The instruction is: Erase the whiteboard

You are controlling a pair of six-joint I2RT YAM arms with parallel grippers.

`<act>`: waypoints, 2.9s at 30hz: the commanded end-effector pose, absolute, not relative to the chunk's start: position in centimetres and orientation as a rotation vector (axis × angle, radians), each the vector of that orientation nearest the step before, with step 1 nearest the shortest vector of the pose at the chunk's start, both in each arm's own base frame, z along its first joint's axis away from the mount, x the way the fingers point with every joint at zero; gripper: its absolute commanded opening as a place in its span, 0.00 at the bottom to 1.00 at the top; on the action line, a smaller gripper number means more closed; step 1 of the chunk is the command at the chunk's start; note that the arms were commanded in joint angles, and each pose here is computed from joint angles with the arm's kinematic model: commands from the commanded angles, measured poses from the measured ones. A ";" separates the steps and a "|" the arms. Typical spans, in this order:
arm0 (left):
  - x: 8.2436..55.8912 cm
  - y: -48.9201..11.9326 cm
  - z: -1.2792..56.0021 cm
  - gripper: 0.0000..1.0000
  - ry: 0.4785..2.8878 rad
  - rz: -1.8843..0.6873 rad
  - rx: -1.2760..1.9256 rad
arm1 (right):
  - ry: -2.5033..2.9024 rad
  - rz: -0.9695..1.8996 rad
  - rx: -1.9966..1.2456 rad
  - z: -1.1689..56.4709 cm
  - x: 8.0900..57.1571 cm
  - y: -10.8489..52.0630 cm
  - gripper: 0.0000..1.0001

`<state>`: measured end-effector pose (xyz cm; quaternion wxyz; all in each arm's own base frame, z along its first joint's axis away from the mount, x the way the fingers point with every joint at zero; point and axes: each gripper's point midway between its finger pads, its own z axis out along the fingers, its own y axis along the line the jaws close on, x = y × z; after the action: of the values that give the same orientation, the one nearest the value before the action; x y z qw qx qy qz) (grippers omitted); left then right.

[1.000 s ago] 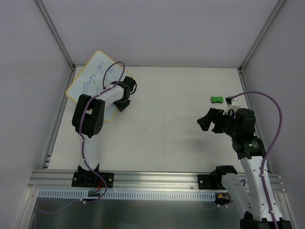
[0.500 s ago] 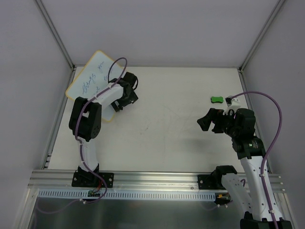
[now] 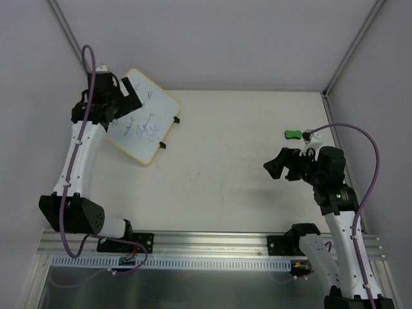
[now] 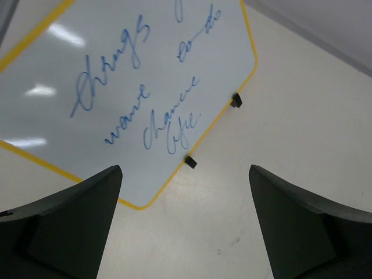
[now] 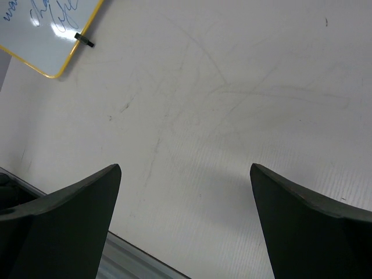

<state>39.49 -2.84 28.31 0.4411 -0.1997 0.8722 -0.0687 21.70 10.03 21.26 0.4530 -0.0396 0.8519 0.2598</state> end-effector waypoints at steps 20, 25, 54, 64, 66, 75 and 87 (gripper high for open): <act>36.8 11.5 23.2 0.90 1.958 -0.475 -0.591 | 2.046 0.829 -0.289 23.1 21.0 13.1 0.99; 37.0 13.1 21.3 0.89 1.955 -0.504 -0.583 | 2.032 0.839 -0.318 23.1 20.5 13.3 0.99; 40.1 12.2 18.4 0.52 1.957 -0.760 -0.295 | 2.041 0.852 -0.351 22.4 20.2 13.5 0.99; 40.8 11.6 18.8 0.17 1.929 -0.855 -0.253 | 2.048 0.866 -0.349 22.3 20.1 13.6 0.99; 40.9 11.6 19.7 0.09 1.901 -0.845 -0.215 | 2.052 0.874 -0.348 22.2 20.1 13.7 0.99; 40.7 10.7 24.2 0.00 1.776 -0.841 -0.149 | 2.057 0.904 -0.357 22.7 20.2 14.1 0.99; 40.5 10.5 31.7 0.00 1.502 -0.773 -0.122 | 2.051 0.876 -0.348 22.9 20.6 13.8 0.99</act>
<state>40.82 11.05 22.67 0.5555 -0.1487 0.7290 -0.3713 20.03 13.60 21.13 0.4006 -0.1250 0.8368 0.3516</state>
